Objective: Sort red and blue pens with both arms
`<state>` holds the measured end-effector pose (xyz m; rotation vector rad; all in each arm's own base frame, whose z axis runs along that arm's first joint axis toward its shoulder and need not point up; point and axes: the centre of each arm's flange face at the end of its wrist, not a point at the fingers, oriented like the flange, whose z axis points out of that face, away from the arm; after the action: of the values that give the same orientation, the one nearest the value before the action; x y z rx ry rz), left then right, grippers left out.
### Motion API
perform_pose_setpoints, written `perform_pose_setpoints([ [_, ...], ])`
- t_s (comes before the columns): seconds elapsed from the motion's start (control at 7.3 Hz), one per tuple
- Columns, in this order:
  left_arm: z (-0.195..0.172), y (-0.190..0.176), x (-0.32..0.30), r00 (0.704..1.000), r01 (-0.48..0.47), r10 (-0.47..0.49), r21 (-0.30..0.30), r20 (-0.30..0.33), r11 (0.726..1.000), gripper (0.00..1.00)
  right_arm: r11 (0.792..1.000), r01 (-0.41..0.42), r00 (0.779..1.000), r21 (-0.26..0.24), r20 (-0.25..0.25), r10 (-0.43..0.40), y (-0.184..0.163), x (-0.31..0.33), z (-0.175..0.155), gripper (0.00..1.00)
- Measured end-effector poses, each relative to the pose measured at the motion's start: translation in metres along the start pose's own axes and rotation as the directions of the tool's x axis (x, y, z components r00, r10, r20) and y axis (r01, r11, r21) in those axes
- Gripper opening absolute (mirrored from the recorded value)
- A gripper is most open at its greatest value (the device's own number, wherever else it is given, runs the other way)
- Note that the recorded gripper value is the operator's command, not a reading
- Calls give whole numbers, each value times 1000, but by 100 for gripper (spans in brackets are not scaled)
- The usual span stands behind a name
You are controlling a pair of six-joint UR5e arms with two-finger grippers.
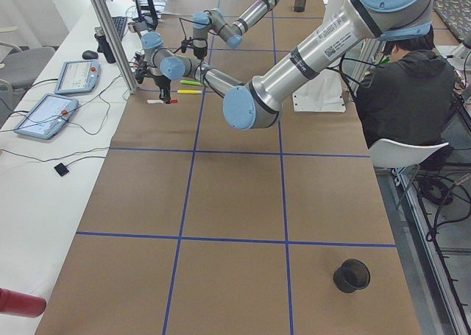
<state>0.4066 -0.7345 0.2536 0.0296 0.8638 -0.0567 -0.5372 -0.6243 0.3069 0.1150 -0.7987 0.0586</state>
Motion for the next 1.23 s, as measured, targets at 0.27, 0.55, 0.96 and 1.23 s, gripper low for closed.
perform_pose_setpoints([
  [0.27, -1, 0, -1, 1000, 0, 0, 1, -1, 1000, 0, 1000, 1, 1000, -3, -3, -1, 1, -1, 2, 55],
  [0.55, -1, 1, -2, 1000, 1, -1, 1, -2, 1000, 0, 1000, 0, 1000, -6, -8, 0, 2, 0, 4, 46],
  [0.96, -2, 2, -2, 1000, 0, 0, 3, -4, 1000, 0, 1000, 6, 1000, -8, -10, -6, 2, 1, 6, 0],
  [1.23, -4, 2, -4, 1000, 0, 0, 5, -5, 1000, 0, 998, 60, 998, -11, -12, -60, 2, 1, 6, 0],
])
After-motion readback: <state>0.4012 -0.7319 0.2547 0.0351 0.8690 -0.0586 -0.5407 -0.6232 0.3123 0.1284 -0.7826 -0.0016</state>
